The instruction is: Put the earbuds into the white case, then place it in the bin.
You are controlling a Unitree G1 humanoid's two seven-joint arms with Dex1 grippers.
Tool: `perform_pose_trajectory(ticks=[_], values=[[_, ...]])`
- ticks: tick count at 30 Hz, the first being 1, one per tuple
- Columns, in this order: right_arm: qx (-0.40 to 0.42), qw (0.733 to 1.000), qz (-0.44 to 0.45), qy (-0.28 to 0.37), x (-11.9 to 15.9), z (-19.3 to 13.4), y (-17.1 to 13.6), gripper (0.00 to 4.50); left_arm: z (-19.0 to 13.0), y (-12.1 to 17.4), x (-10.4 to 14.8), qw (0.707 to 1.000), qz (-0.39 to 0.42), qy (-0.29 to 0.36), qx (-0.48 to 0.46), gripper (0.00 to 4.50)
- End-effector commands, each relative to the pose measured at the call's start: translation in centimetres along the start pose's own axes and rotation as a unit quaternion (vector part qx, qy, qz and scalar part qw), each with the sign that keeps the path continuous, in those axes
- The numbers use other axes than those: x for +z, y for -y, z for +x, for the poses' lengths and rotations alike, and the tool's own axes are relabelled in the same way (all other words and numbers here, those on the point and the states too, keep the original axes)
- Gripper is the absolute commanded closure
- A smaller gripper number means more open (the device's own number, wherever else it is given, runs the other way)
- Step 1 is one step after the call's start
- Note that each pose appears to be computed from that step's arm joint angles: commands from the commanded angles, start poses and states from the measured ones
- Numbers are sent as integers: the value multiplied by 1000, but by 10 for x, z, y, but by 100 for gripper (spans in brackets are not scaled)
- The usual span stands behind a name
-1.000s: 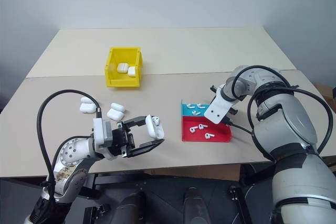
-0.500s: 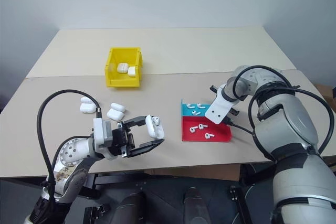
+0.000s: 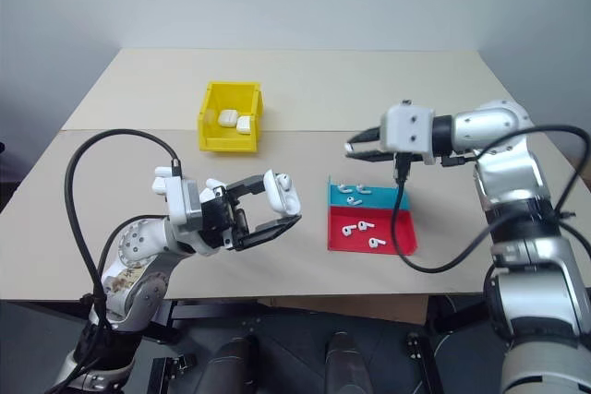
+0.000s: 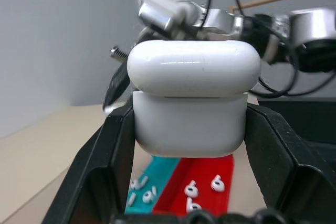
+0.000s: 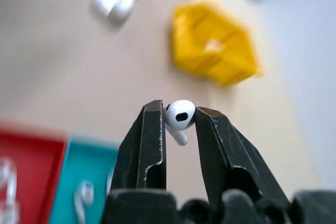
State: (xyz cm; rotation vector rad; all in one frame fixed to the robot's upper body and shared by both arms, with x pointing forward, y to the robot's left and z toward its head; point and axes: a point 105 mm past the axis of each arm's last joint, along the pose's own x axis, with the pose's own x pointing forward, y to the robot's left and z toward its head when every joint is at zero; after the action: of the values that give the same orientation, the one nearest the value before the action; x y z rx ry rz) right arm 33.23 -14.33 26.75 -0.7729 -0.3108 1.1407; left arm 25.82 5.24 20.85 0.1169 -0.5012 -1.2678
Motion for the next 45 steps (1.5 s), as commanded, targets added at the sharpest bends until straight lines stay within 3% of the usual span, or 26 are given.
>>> perform_pose_trajectory(ticks=[1,5,9,15,20,45], values=[[-70,988,93,102,54,-23,3,358,10,0,10,1000,6,17,-8,171],[-83,956,192,207,91,-34,-17,358,13,0,11,1000,3,18,-14,171],[-65,937,246,241,109,-37,-39,358,15,-1,11,1000,6,23,-21,171],[-21,931,297,213,109,-34,-65,358,19,-2,15,998,10,41,-36,171],[-6,924,338,177,99,-30,-68,358,17,0,17,997,14,47,-57,171],[40,921,364,133,84,-13,-93,358,21,3,13,997,13,55,-52,171]])
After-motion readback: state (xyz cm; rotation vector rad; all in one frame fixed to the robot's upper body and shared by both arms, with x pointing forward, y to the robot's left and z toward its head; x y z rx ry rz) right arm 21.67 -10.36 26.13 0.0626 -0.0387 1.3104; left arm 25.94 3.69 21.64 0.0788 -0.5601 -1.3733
